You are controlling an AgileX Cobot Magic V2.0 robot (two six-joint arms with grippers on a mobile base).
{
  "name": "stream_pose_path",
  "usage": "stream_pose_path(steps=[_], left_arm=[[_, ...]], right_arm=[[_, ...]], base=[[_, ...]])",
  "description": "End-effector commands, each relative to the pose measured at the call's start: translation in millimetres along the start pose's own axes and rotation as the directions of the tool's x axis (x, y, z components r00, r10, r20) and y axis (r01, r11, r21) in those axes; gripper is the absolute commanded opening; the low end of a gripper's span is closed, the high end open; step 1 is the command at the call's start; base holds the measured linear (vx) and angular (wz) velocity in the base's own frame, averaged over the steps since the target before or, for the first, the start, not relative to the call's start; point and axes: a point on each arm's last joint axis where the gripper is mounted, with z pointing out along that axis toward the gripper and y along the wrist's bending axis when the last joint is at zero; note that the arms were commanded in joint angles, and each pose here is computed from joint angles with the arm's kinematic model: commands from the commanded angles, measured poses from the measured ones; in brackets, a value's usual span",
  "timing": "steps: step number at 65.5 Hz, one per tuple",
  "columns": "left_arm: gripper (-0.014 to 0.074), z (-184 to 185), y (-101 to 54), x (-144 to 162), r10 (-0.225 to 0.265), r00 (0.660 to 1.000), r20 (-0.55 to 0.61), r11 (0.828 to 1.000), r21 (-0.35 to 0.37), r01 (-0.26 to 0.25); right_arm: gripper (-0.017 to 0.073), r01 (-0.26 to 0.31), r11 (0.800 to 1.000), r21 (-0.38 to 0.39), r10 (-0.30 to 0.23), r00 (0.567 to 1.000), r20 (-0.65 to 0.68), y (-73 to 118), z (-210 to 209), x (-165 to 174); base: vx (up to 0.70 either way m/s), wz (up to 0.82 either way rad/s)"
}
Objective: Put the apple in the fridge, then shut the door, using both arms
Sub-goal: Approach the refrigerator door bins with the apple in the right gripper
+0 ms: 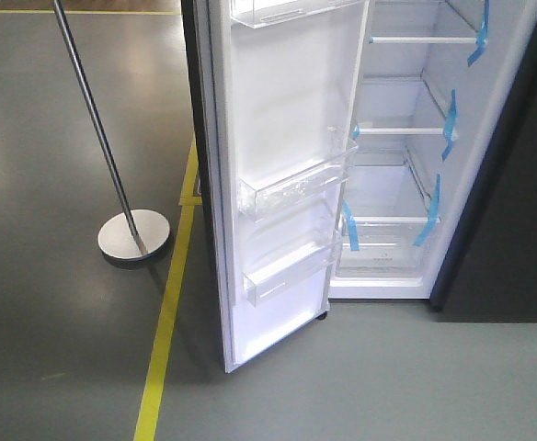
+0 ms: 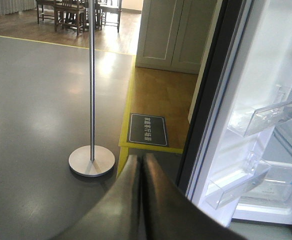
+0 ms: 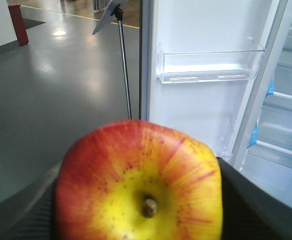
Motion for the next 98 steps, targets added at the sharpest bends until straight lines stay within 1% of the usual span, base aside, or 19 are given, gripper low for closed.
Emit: stream_pose_path(steps=[1,98], left_arm=[[-0.0006,-2.8,-3.9,-11.8,-0.008,0.996,0.094,0.999,0.038,0.004],[-0.0006,-2.8,-3.9,-11.8,-0.008,0.996,0.094,0.999,0.038,0.004]], right_arm=[[-0.0008,0.009,1.0,0.008,-0.009,0.995,0.094,0.9,-4.0,-10.1],[-0.0008,0.009,1.0,0.008,-0.009,0.995,0.094,0.9,-4.0,-10.1]], base=[[0.15,-0.02],[0.12,-0.01]])
